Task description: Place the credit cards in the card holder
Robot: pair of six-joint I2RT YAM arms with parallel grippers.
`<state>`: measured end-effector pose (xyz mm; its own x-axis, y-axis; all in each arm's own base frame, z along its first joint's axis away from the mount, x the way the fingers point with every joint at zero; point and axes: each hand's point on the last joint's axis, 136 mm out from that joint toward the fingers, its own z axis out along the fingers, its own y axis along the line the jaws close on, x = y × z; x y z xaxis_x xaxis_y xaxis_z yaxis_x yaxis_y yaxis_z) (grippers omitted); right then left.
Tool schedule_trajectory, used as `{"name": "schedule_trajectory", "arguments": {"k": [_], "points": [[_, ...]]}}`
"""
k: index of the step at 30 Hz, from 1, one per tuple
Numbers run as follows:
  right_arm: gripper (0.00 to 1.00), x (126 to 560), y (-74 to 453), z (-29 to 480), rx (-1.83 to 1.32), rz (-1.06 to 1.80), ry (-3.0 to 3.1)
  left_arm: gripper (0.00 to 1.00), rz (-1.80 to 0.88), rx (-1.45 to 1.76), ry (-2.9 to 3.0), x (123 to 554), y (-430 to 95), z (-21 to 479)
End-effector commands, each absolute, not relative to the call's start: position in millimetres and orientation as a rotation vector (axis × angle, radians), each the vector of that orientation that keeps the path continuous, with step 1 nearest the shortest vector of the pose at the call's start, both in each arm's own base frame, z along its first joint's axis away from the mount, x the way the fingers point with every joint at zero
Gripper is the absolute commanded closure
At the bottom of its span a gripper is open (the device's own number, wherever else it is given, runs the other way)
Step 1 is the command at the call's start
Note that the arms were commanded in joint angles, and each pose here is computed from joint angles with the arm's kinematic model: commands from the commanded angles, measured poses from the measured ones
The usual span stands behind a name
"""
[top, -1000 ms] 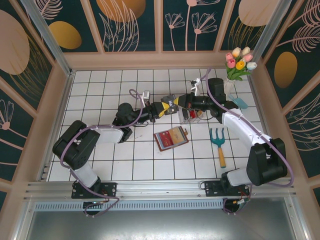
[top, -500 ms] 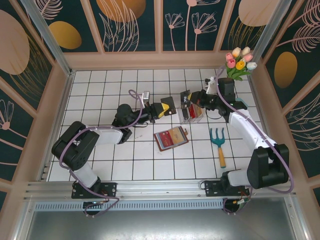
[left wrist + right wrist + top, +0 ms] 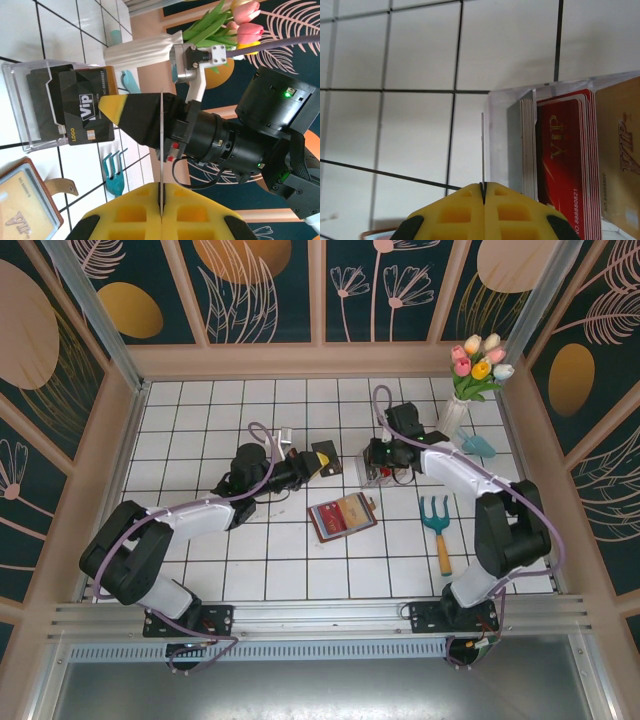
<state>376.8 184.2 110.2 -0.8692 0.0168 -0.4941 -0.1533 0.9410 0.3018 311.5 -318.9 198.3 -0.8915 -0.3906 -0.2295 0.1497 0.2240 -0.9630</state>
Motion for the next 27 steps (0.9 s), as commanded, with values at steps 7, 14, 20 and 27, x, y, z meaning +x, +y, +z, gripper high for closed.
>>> {"name": "schedule_trajectory", "arguments": {"k": [7,14,20,27], "points": [[1.0,393.8,171.6,114.4,-0.133,0.224,2.556,0.97,-1.685,-0.205,2.103,309.2,-317.8,189.2],[1.0,395.1,170.1,115.9,-0.139,0.207,2.566,0.97,-1.701,-0.207,2.101,310.2,-319.7,188.6],[0.97,392.9,171.5,100.8,-0.15,0.203,2.607,0.97,-1.716,-0.204,2.102,310.4,-321.7,187.5],[0.72,397.0,170.6,99.4,-0.121,0.18,2.616,0.96,-1.752,-0.196,2.102,308.7,-325.0,185.6]]}}
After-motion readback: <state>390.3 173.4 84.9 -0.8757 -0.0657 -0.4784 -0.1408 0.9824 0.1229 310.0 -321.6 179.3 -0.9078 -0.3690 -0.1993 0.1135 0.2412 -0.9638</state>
